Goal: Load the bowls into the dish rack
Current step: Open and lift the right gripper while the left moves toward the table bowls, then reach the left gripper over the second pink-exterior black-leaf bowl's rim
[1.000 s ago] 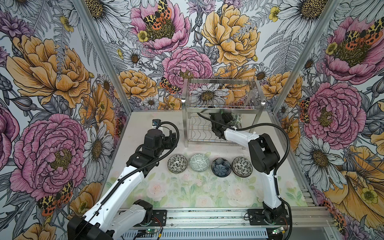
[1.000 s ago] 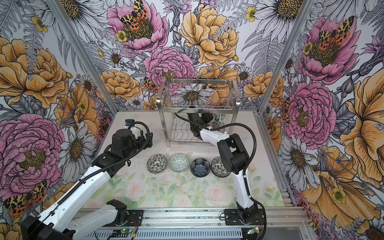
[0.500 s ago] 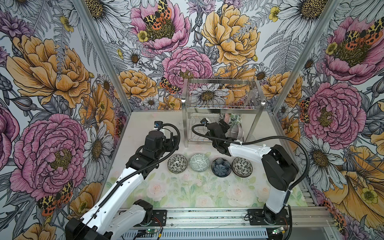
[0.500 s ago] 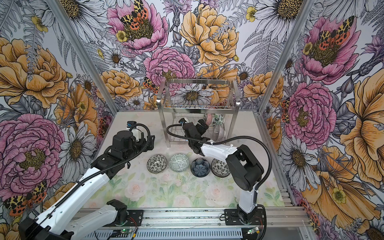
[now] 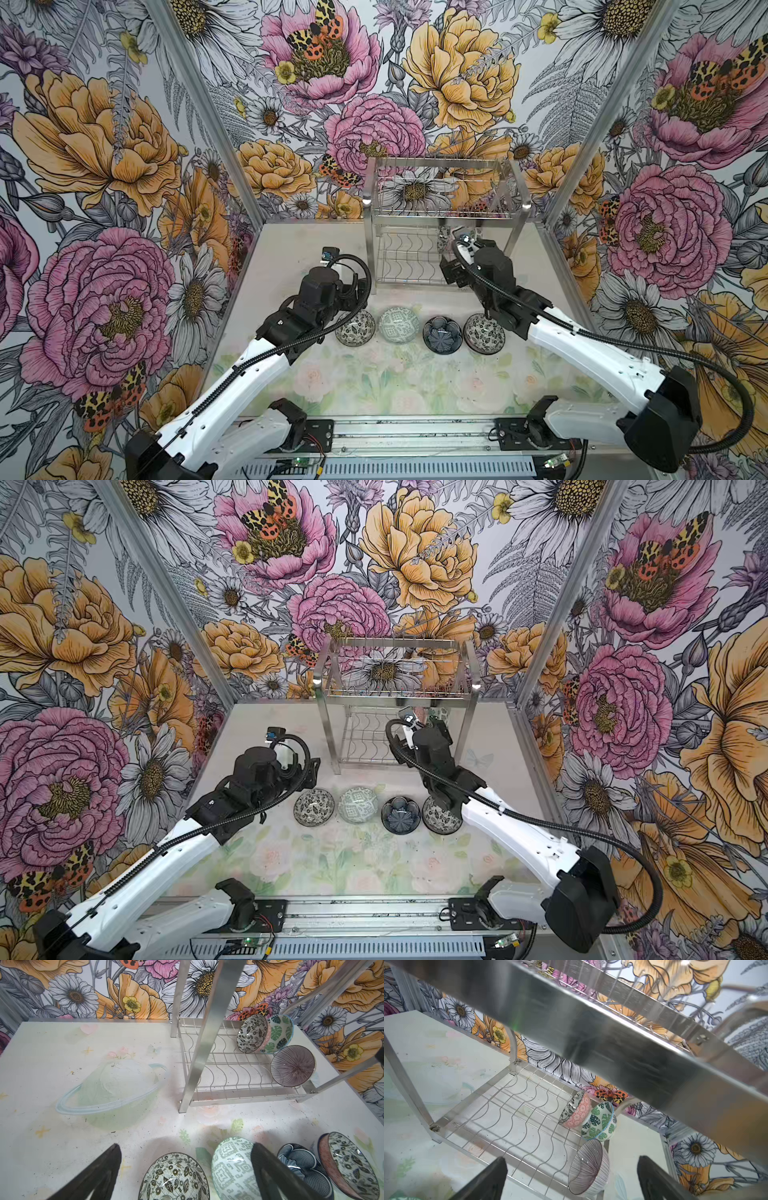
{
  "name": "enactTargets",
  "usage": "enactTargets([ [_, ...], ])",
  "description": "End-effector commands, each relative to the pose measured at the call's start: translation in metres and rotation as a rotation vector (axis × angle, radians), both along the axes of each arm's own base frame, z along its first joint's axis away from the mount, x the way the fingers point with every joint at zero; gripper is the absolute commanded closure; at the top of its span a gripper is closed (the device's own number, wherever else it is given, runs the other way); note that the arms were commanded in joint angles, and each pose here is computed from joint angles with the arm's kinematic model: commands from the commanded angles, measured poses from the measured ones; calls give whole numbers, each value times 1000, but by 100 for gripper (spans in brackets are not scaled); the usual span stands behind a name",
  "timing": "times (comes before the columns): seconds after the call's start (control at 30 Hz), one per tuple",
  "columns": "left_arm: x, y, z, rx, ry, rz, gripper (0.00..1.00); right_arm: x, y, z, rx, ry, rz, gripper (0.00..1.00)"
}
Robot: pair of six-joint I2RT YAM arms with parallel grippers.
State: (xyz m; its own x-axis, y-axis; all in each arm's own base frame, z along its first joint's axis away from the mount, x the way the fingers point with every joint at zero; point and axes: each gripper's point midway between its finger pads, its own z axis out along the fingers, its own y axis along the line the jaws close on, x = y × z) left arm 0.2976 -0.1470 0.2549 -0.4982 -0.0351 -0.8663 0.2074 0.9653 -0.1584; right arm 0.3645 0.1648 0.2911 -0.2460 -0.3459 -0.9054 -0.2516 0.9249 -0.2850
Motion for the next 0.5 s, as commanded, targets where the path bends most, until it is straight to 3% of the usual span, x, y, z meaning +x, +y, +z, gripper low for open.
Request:
enactTargets([
  [0.0, 2, -10, 13, -8, -22, 6, 1, -13, -16, -21, 109, 135, -21, 0],
  [0.27, 4, -78, -2, -17, 18, -122, 1, -20, -47, -31, 118, 207, -116, 1],
  [0.47, 1, -143, -24, 51, 71, -240, 1, -21, -62, -27, 133, 204, -158, 1],
])
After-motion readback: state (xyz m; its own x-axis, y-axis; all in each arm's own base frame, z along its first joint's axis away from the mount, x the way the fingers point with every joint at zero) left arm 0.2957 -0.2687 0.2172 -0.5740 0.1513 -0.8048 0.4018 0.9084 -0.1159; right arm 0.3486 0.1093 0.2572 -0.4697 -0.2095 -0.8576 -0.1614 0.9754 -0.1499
